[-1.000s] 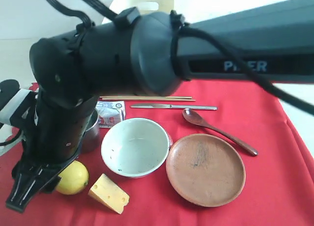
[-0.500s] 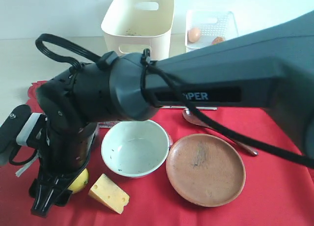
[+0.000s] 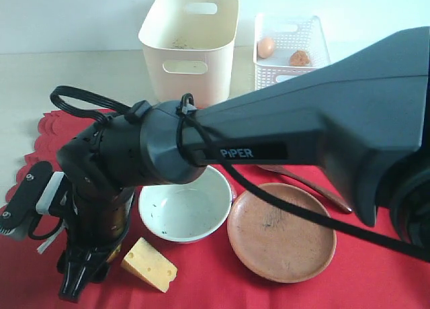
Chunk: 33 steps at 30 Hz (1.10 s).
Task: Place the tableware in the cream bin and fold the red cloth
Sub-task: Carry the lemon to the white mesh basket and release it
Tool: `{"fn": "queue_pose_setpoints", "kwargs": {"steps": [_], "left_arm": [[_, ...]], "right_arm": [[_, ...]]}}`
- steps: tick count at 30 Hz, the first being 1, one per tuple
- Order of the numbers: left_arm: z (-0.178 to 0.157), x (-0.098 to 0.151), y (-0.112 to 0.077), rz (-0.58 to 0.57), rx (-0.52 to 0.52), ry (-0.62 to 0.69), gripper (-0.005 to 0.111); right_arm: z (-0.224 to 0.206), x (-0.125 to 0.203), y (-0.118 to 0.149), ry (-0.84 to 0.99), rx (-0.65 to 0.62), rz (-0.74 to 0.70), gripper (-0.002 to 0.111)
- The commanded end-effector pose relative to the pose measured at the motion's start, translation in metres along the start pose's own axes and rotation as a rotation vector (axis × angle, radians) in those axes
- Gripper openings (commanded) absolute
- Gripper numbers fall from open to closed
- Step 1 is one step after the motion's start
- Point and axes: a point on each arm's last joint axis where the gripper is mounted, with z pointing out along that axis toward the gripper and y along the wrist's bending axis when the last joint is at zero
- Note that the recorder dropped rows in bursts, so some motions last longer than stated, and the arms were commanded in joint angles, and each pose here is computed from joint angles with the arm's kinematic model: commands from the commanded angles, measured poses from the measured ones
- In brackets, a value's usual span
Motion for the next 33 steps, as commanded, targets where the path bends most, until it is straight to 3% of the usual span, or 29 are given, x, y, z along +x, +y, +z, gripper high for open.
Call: {"fn": "queue_pose_setpoints", "kwargs": {"steps": [1,5,8,13,20,26,33], "left_arm": [[0.000,0.001,0.000,0.002,-0.001,-0.004,0.000],[0.000,0.001,0.000,0.002,-0.001,-0.004,0.000],[0.000,0.001,0.000,0.002,-0.001,-0.004,0.000],[0.000,0.001,0.000,0.002,-0.001,-0.004,0.000],[0.000,0.001,0.000,0.002,-0.001,-0.004,0.000],[0.000,0.001,0.000,0.002,-0.001,-0.004,0.000],[0.000,0.001,0.000,0.002,-0.001,-0.004,0.000]], "right_arm": [[-0.002,-0.002,0.001,-0.009,-0.002,0.005,0.046],[-0.020,-0.008,0.001,-0.051,0.000,0.012,0.016],[-0.050,-0.016,-0.001,-0.125,0.025,0.007,0.000],[-0.117,-0.021,-0.028,-0.278,0.159,0.019,0.000],[-0.188,0.014,-0.112,-0.383,0.367,0.199,0.000],[-0.202,0.078,-0.203,-0.370,0.516,0.428,0.000],[-0.193,0.146,-0.284,-0.485,0.658,0.716,0.000]]}}
